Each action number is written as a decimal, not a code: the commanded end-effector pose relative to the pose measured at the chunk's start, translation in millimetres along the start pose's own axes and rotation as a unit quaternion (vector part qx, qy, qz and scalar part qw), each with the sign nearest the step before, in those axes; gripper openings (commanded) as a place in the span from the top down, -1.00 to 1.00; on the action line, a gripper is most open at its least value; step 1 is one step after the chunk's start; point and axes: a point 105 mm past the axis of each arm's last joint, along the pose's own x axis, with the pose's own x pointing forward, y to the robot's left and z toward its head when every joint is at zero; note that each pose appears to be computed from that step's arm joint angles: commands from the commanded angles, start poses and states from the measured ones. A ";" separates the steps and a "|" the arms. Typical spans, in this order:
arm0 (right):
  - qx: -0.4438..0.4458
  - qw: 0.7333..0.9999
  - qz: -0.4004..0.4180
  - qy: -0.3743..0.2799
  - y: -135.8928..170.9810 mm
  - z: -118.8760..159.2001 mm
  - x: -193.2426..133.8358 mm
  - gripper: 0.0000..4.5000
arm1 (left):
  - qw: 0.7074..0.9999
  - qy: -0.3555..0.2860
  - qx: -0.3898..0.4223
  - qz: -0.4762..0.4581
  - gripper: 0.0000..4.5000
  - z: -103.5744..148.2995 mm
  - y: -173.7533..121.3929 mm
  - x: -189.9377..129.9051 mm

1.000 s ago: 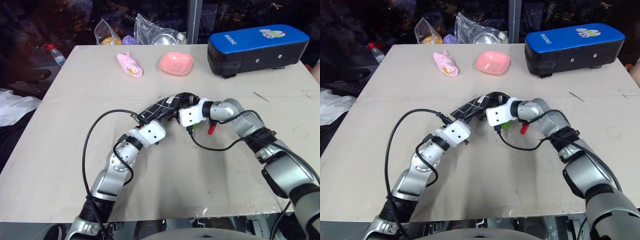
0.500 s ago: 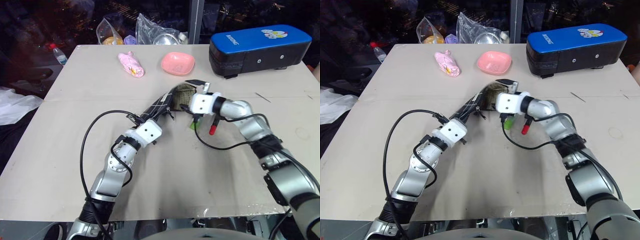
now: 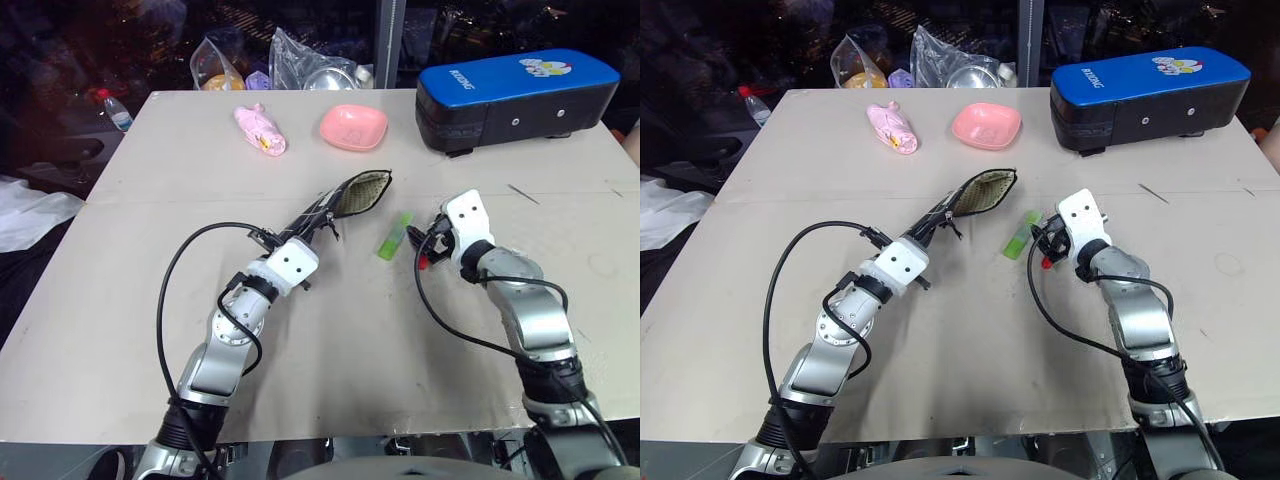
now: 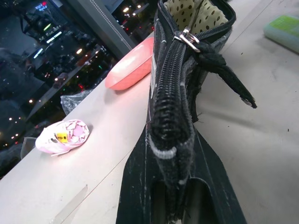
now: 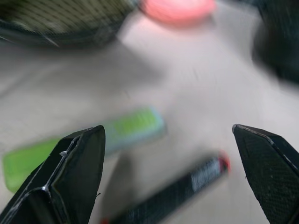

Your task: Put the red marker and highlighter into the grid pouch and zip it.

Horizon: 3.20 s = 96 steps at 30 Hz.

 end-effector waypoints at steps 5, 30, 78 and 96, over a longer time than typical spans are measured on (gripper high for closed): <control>0.081 0.994 -0.043 0.058 4.6 -9.7 0.5 -0.96 | 1.000 -0.025 0.001 0.017 1.00 12.8 7.0 3.0; -0.081 0.992 0.004 -0.099 -33.3 55.9 19.5 0.86 | 0.999 -0.017 -0.004 0.027 1.00 10.5 3.9 1.3; -0.665 0.638 0.229 -0.314 47.2 139.5 36.5 -0.99 | 0.999 -0.040 0.015 0.002 1.00 17.2 5.3 1.8; 0.014 0.995 0.095 0.008 17.9 40.2 18.0 -0.99 | 0.998 -0.031 -0.034 0.034 1.00 13.4 15.4 1.7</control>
